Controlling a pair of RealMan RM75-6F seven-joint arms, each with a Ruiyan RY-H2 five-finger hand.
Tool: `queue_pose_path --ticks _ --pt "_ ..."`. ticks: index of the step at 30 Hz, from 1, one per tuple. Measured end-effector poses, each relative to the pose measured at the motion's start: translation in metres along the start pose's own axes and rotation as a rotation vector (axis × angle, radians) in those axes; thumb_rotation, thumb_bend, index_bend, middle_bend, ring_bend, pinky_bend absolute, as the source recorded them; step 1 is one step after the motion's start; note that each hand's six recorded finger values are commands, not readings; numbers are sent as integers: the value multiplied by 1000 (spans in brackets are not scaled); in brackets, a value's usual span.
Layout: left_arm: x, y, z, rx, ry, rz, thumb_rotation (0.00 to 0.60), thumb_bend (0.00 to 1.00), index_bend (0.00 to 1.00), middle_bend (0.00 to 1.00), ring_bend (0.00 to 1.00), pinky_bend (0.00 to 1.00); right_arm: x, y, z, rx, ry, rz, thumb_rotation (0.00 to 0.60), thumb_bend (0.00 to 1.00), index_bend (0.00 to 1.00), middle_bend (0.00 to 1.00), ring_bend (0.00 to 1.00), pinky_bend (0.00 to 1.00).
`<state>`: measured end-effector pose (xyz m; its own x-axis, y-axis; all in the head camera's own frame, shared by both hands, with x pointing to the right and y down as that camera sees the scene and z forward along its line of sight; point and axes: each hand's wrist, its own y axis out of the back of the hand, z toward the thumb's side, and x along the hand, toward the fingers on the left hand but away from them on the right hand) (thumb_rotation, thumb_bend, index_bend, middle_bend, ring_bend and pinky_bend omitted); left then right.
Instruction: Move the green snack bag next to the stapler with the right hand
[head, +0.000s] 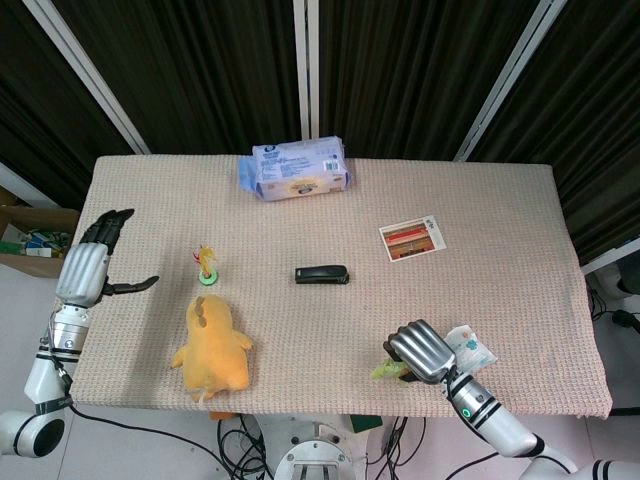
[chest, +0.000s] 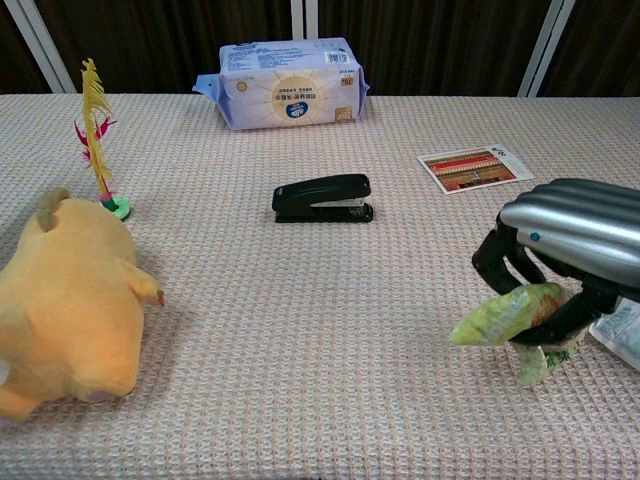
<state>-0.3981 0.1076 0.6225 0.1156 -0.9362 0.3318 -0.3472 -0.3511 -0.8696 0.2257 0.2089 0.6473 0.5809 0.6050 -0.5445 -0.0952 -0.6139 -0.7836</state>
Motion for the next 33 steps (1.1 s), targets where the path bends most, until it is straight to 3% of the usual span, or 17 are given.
queue_pose_path --ticks 8,12,16,21,25,33 --pt "-2 3 -2 1 1 5 442 0 75 98 53 152 -32 73 -24 35 -57 -214 600 332 853 710 641 739" --pt "-2 3 -3 4 2 5 442 0 75 98 53 152 -78 119 -34 27 -82 -306 600 332 849 704 641 739" --pt "-2 3 -7 -3 10 7 441 0 75 98 53 152 -126 145 -32 38 -84 -347 600 329 846 700 641 739" --pt "-2 2 -11 -10 13 7 442 0 75 98 53 152 -176 147 -29 56 -103 -351 600 325 821 686 641 739" --pt "0 1 -15 -6 19 -3 441 0 75 98 53 152 -217 142 -9 58 -95 -335 600 323 808 676 642 739" --pt "2 1 -21 4 26 -15 442 0 75 98 53 152 -268 116 6 58 -127 -277 600 323 772 652 641 723"
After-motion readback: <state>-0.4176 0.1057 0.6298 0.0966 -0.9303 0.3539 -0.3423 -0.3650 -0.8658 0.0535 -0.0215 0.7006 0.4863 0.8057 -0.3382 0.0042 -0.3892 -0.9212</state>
